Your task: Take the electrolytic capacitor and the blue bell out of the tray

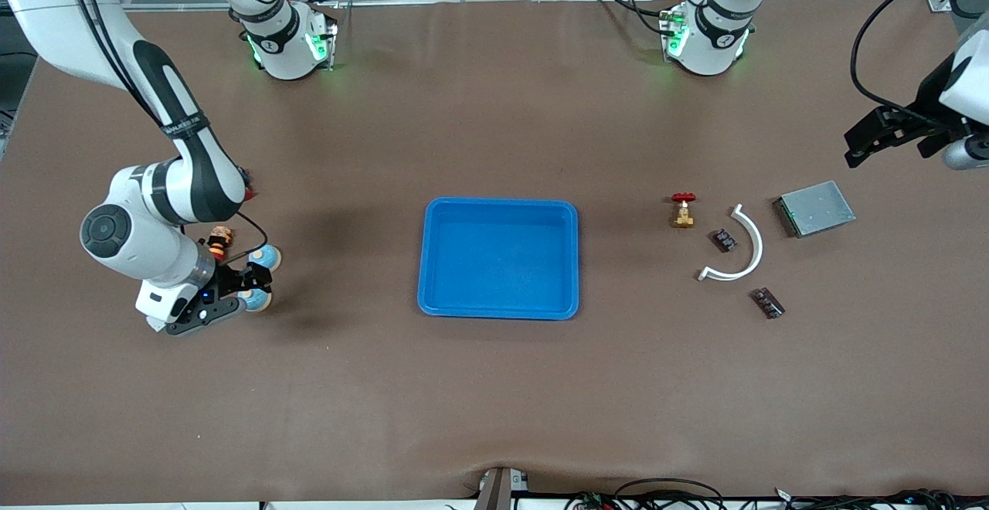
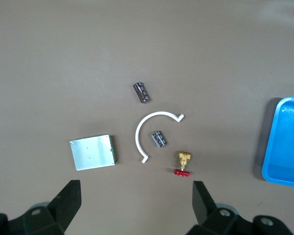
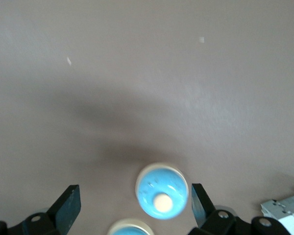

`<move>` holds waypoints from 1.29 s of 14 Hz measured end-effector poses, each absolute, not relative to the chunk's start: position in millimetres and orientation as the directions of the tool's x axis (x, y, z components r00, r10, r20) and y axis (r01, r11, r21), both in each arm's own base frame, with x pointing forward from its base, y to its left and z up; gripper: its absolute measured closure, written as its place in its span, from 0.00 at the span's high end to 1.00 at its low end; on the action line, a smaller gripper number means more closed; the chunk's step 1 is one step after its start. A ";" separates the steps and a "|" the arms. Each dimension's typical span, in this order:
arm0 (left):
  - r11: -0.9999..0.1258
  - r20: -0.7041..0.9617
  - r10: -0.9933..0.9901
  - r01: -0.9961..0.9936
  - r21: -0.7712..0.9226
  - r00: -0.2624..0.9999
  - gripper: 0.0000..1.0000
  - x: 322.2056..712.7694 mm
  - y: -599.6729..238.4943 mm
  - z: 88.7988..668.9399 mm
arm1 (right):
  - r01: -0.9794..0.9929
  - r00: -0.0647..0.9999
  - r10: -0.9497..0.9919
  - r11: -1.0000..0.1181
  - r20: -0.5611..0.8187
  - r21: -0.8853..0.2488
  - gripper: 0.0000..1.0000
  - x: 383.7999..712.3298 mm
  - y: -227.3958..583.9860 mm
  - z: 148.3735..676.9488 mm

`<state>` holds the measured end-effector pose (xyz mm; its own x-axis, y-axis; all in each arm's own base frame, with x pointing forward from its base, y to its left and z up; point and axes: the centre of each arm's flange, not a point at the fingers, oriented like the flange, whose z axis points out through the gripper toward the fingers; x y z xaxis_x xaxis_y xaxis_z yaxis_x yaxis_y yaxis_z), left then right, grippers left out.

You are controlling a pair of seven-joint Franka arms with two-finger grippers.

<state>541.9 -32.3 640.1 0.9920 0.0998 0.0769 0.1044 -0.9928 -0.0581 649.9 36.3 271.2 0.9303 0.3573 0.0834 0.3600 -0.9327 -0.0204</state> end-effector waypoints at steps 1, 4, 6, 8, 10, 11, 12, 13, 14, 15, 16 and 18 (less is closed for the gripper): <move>-0.992 0.082 0.112 0.116 -0.056 0.990 1.00 542.3 -23.1 642.9 | 0.343 0.935 0.340 -0.939 0.098 -0.020 1.00 655.1 47.3 280.3; -0.990 0.071 0.126 0.130 -0.049 0.990 1.00 540.4 0.2 644.8 | 0.325 0.944 0.323 -0.945 0.074 -0.021 1.00 669.8 60.9 313.2; -0.992 0.061 0.112 0.115 -0.045 0.992 1.00 539.0 1.3 644.7 | 0.309 0.951 0.308 -0.951 0.032 -0.021 1.00 678.4 56.2 346.3; -0.995 0.050 0.086 0.088 -0.043 0.995 1.00 537.6 4.6 644.9 | 0.294 0.956 0.294 -0.956 -0.013 -0.009 1.00 680.1 55.1 390.1; -0.997 0.022 0.069 0.070 -0.044 0.997 1.00 534.4 5.2 643.4 | 0.250 0.967 0.248 -0.968 -0.056 0.023 1.00 671.4 52.0 435.8; -0.997 0.018 0.060 0.060 -0.045 0.998 1.00 533.9 0.6 643.2 | 0.233 0.970 0.230 -0.972 -0.073 0.034 1.00 663.6 49.3 457.3; -0.998 0.019 0.047 0.048 -0.045 0.999 1.00 533.7 -6.2 644.0 | 0.217 0.974 0.213 -0.975 -0.079 0.044 1.00 655.2 45.2 478.2; -0.998 0.024 0.036 0.037 -0.044 0.999 1.00 533.6 -12.3 646.8 | 0.195 0.979 0.191 -0.979 -0.078 0.056 1.00 646.2 39.2 500.0; -0.999 0.032 0.029 0.031 -0.044 0.999 1.00 533.4 -15.8 650.6 | 0.179 0.982 0.174 -0.982 -0.072 0.068 1.00 637.9 34.5 519.0; -0.999 0.037 0.027 0.028 -0.043 0.999 1.00 533.1 -17.2 653.9 | 0.161 0.986 0.157 -0.984 -0.063 0.070 1.00 629.9 31.8 536.3; -0.999 0.040 0.026 0.028 -0.043 0.999 1.00 532.8 -17.5 655.9 | 0.138 0.989 0.135 -0.989 -0.052 0.058 1.00 622.5 31.9 550.9; -0.999 0.038 0.020 0.022 -0.043 0.999 1.00 532.3 -20.8 656.3 | 0.091 0.995 0.089 -0.995 -0.036 0.033 1.00 610.8 33.6 572.2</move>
<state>532.3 -20.8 656.3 0.9991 0.0200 0.0376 0.0216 -0.9988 -0.0433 610.8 33.6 572.2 0.9953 0.0895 -0.0364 0.0907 -0.9953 0.0332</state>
